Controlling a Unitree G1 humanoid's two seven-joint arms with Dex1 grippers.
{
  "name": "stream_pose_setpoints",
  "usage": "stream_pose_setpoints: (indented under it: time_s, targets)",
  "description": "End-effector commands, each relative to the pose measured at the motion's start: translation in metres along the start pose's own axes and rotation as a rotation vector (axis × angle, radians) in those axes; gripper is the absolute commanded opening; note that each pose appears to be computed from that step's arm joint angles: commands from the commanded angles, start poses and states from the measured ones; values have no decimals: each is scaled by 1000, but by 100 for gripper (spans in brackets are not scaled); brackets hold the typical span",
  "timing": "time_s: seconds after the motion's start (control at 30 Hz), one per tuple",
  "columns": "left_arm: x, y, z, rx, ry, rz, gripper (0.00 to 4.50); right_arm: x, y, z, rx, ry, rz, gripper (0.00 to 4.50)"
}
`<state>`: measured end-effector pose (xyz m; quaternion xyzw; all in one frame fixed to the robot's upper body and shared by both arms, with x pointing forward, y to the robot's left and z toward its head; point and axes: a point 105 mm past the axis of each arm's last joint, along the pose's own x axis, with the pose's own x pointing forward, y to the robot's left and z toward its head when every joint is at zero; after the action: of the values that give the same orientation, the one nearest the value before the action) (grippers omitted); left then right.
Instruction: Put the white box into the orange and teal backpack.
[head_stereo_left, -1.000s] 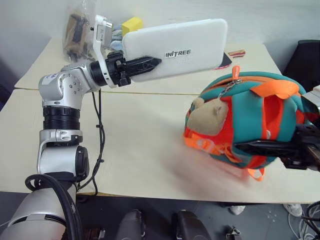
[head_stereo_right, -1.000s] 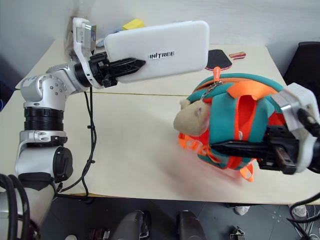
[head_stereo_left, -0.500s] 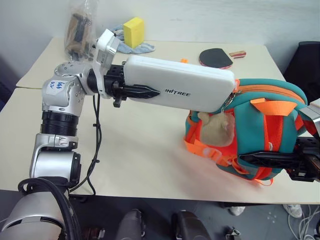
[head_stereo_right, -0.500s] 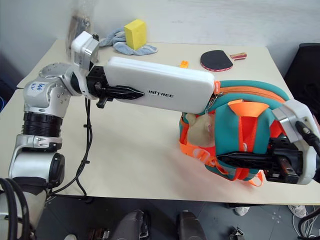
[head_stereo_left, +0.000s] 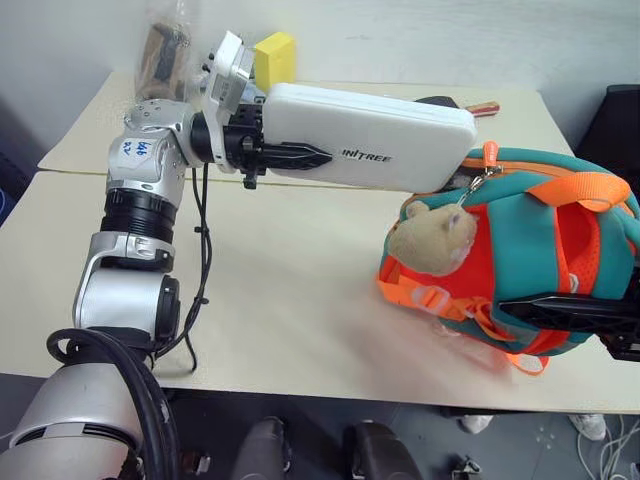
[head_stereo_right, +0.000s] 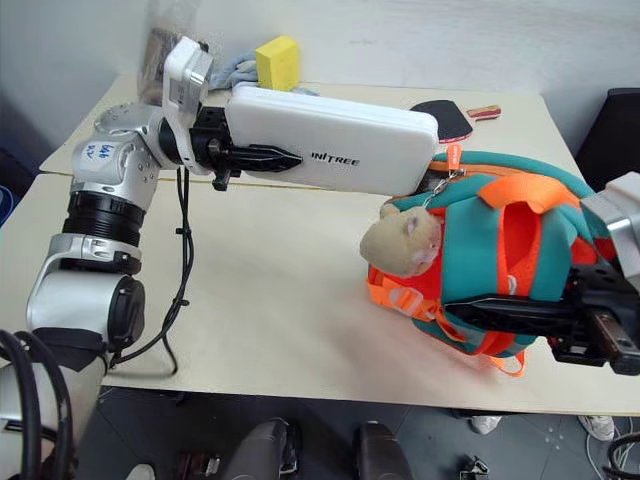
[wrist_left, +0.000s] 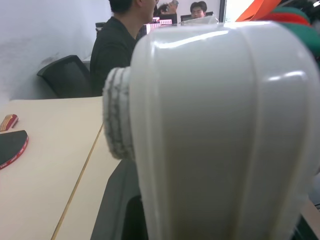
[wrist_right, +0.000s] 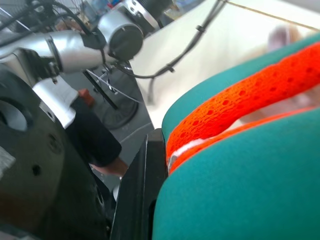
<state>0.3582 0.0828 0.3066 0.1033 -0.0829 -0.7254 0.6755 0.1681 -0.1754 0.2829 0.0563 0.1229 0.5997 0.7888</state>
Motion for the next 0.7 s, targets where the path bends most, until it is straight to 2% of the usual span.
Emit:
stream_pose_setpoints:
  time_s: [0.03,0.23,0.43,0.57,0.7]
  targets:
    - [17,-14,-6,36,38,-116,129,1,9,15,-63,-45,25,3]
    - [59,-28,-35,86,116,-231,129,7,3,9,-76,-21,17,3]
    - [109,-28,-36,119,91,-257,129,15,-3,-1,-92,13,16,3]
    - [165,-41,-47,221,93,-243,129,28,-12,-8,-114,-17,-8,3]
    - [180,-36,-49,232,90,-150,129,38,-26,-15,-130,-35,-70,3]
